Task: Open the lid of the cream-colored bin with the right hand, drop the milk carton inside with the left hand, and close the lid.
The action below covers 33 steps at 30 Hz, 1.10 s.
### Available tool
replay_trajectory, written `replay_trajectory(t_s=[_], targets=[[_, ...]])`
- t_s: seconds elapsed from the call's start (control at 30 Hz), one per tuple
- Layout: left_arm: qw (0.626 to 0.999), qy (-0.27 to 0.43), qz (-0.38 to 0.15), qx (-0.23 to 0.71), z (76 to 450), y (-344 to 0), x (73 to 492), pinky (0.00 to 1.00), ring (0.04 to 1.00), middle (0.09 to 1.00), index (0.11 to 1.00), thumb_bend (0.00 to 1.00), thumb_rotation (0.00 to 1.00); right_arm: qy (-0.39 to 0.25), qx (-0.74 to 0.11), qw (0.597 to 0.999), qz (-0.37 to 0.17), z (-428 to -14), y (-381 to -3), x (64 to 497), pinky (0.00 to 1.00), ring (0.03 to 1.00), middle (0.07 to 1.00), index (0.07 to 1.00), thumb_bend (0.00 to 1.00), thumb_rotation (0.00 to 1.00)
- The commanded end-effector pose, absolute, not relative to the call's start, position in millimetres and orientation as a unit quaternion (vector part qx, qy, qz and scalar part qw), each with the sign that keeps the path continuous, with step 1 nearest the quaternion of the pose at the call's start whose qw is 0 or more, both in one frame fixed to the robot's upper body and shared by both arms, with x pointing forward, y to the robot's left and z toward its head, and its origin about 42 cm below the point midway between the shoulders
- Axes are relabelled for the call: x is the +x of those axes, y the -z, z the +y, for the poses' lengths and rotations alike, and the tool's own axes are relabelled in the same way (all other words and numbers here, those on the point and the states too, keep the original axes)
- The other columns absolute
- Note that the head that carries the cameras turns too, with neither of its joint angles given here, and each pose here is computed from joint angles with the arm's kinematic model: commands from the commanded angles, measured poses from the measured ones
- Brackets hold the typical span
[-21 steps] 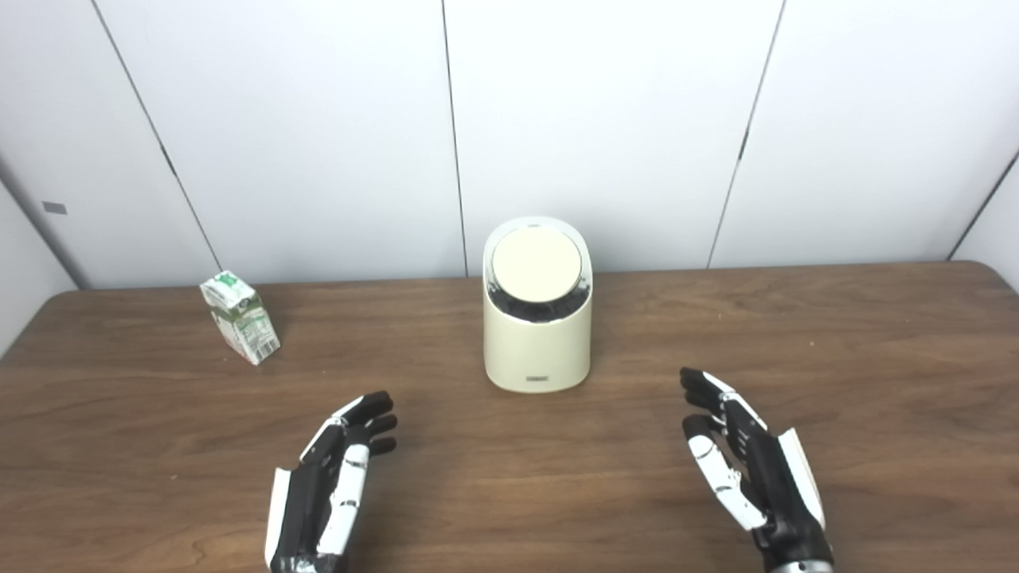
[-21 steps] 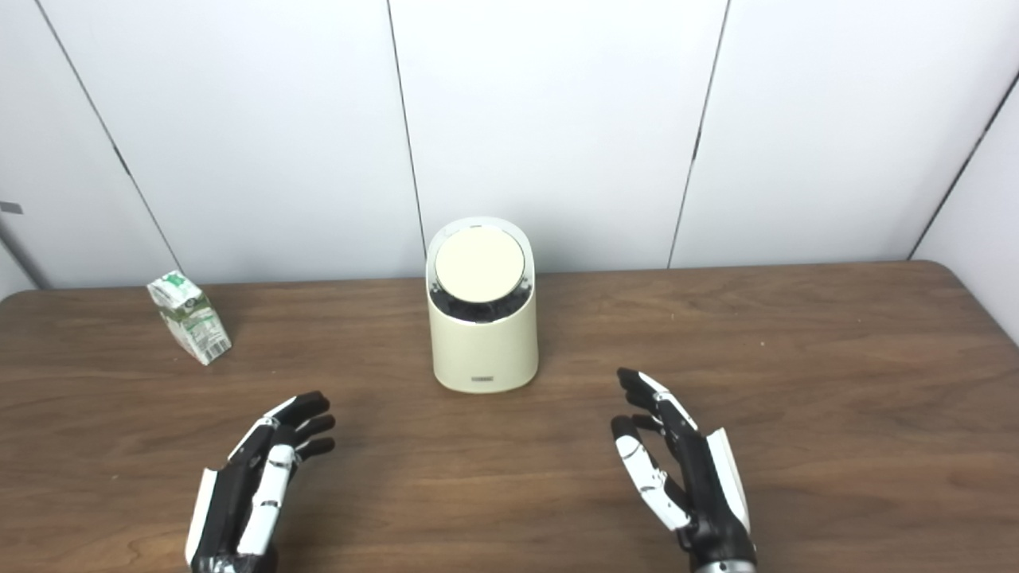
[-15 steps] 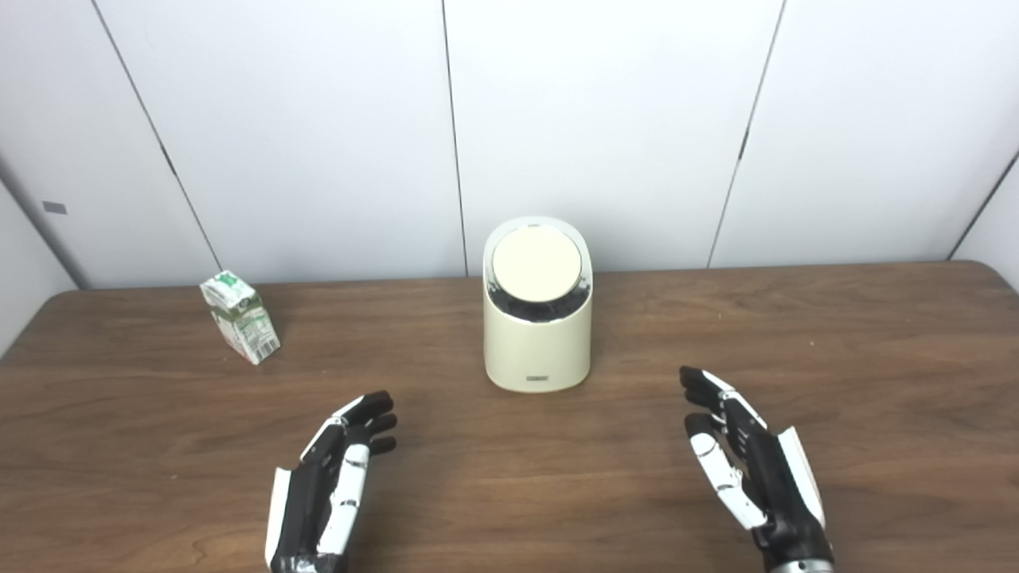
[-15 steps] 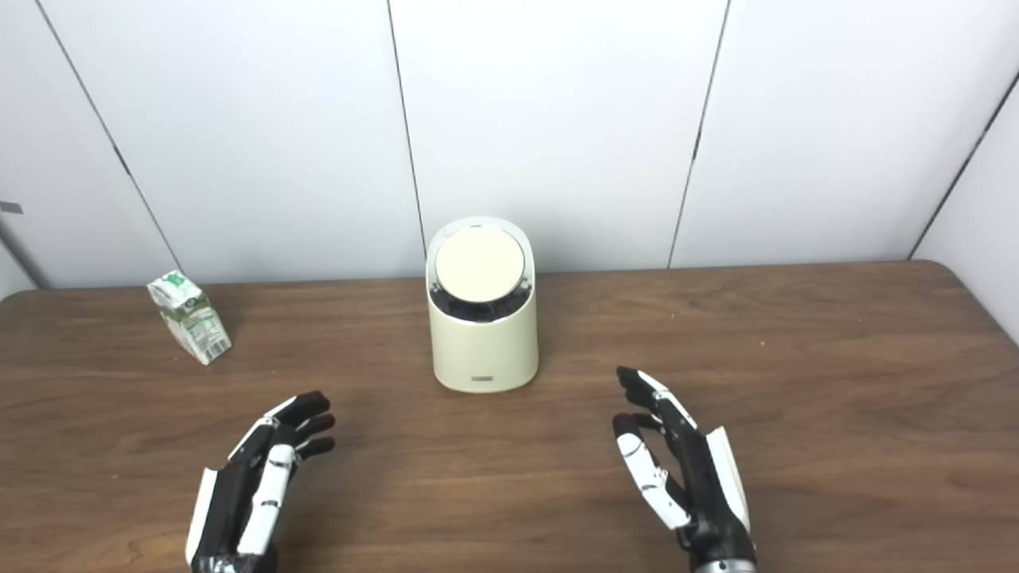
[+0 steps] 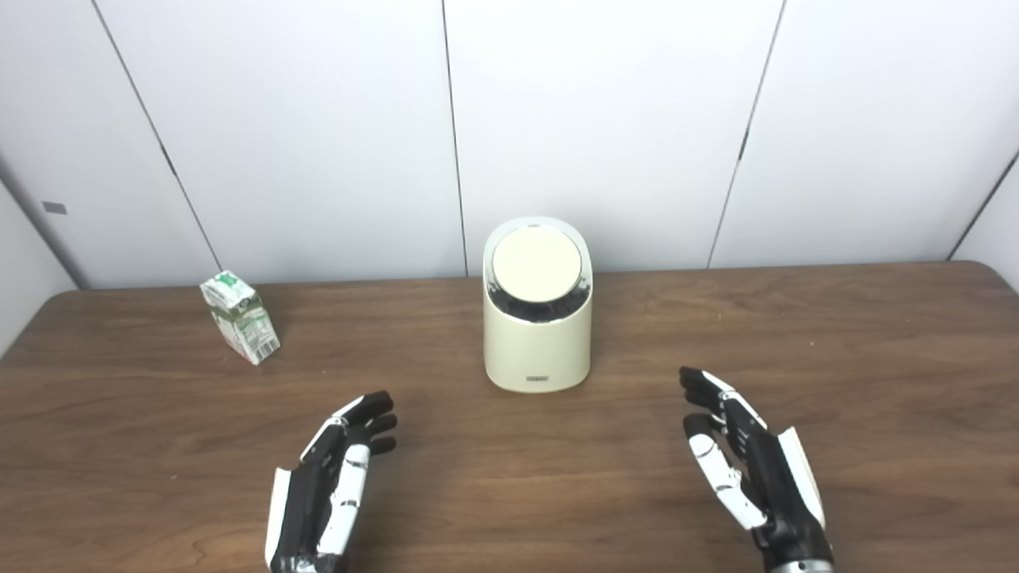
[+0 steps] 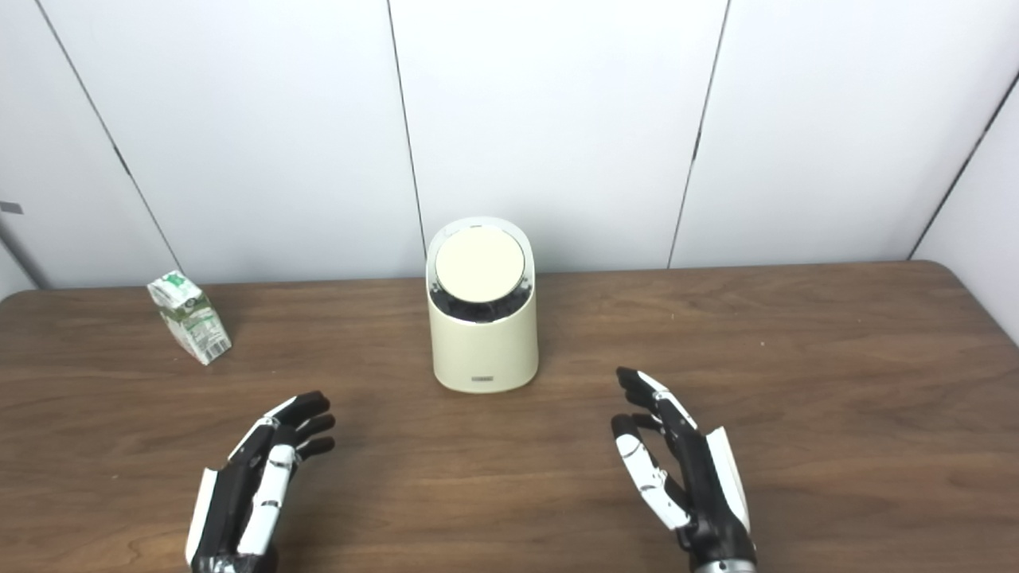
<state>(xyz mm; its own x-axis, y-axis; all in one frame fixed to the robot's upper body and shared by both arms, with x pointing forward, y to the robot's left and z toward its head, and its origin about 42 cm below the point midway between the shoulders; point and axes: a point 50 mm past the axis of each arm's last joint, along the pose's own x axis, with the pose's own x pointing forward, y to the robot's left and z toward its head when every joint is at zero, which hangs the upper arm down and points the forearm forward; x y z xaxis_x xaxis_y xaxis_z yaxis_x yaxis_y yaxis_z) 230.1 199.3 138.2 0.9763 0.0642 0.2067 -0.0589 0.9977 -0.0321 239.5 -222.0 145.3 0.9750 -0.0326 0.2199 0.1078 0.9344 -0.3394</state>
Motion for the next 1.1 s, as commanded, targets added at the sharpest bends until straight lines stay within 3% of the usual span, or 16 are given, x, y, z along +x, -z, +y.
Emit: replay_trajectory(t_s=[0.0, 0.27, 0.5, 0.6, 0.7, 0.8, 0.87, 0.93, 0.97, 1.07], targets=[[0.991, -0.027, -0.129, -0.014, 199.8, -148.0, 229.7, 0.72, 0.77, 0.794, 0.788, 0.28, 0.7, 0.038, -0.176, 0.973, -0.142, -219.2, -162.1, 243.2, 0.75, 0.831, 0.832, 0.811, 0.13, 0.77], [0.992, -0.028, -0.125, -0.011, 198.8, -148.0, 229.6, 0.73, 0.771, 0.794, 0.79, 0.28, 0.71, 0.034, -0.168, 0.975, -0.14, -220.0, -161.6, 243.4, 0.76, 0.836, 0.84, 0.816, 0.13, 0.76], [0.991, -0.028, -0.128, -0.017, 194.6, -146.0, 234.5, 0.73, 0.77, 0.793, 0.784, 0.28, 0.7, 0.047, -0.152, 0.976, -0.147, -221.8, -171.3, 253.0, 0.75, 0.841, 0.851, 0.82, 0.16, 0.7], [0.991, -0.029, -0.129, -0.018, 194.1, -145.4, 236.6, 0.73, 0.771, 0.795, 0.787, 0.27, 0.68, 0.052, -0.142, 0.977, -0.154, -223.1, -183.3, 263.7, 0.79, 0.87, 0.875, 0.849, 0.17, 0.75], [0.991, -0.027, -0.132, -0.011, 193.7, -144.5, 239.0, 0.72, 0.771, 0.795, 0.792, 0.27, 0.69, 0.049, -0.163, 0.967, -0.191, -224.3, -209.4, 287.1, 0.81, 0.882, 0.888, 0.863, 0.23, 0.81], [0.991, -0.026, -0.134, -0.01, 192.4, -143.5, 240.8, 0.73, 0.774, 0.797, 0.794, 0.27, 0.71, 0.053, -0.2, 0.955, -0.214, -222.5, -236.3, 311.9, 0.83, 0.89, 0.89, 0.877, 0.36, 0.81], [0.991, -0.026, -0.134, -0.014, 190.4, -143.2, 241.5, 0.73, 0.772, 0.796, 0.792, 0.27, 0.71, 0.052, -0.222, 0.948, -0.222, -223.0, -248.0, 326.2, 0.81, 0.847, 0.874, 0.883, 0.44, 0.77], [0.99, -0.024, -0.134, -0.016, 188.2, -143.5, 241.9, 0.73, 0.769, 0.794, 0.791, 0.27, 0.69, 0.047, -0.242, 0.941, -0.23, -221.0, -262.1, 340.8, 0.67, 0.79, 0.887, 0.892, 0.51, 0.68], [0.991, -0.023, -0.134, -0.016, 187.2, -143.9, 241.9, 0.73, 0.772, 0.796, 0.792, 0.27, 0.69, 0.043, -0.25, 0.94, -0.23, -219.3, -268.5, 347.3, 0.66, 0.796, 0.894, 0.897, 0.53, 0.64], [0.99, -0.024, -0.136, -0.014, 185.2, -144.9, 241.9, 0.73, 0.775, 0.796, 0.788, 0.27, 0.69, 0.037, -0.275, 0.934, -0.225, -211.5, -285.0, 364.6, 0.8, 0.912, 0.953, 0.924, 0.59, 0.57]])
